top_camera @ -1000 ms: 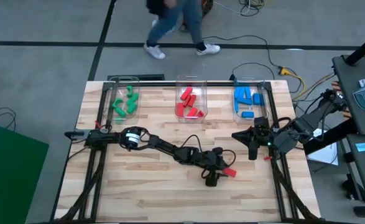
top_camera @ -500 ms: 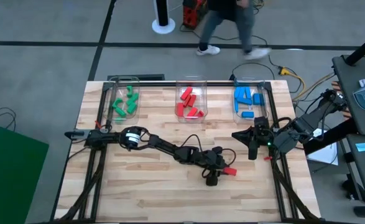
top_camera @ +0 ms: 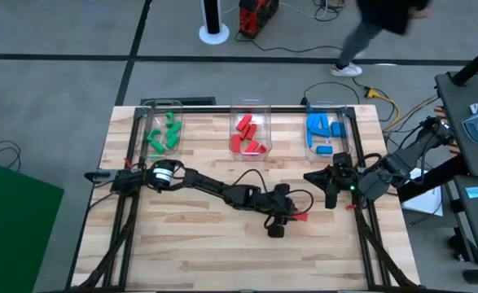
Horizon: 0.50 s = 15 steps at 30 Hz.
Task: Sort blocks
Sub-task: Put the red wooden block into the middle transparent bin
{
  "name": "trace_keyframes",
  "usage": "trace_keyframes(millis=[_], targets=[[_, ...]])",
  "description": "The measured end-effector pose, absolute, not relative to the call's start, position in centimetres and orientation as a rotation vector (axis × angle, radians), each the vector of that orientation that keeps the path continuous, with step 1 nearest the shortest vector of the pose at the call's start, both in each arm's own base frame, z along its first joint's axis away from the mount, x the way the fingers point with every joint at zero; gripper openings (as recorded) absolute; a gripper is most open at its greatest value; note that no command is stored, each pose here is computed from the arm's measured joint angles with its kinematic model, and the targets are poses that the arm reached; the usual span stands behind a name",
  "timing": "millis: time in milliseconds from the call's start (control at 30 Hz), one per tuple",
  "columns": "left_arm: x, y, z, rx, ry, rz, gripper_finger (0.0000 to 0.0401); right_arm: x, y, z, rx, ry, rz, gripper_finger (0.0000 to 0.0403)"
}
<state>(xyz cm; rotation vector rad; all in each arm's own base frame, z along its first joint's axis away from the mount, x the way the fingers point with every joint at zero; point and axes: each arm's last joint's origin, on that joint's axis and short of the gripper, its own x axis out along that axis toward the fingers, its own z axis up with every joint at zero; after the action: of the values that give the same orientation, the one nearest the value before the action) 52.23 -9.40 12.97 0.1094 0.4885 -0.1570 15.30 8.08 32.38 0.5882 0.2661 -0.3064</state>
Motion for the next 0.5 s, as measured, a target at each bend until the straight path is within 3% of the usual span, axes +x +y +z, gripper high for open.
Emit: trace_keyframes(millis=[500], targets=[[48.9, -8.5, 19.4, 0.228, 0.697, -0.181, 0.0116, 15.3, 8.1, 32.3, 0.582, 0.271, -0.308, 0.0012]])
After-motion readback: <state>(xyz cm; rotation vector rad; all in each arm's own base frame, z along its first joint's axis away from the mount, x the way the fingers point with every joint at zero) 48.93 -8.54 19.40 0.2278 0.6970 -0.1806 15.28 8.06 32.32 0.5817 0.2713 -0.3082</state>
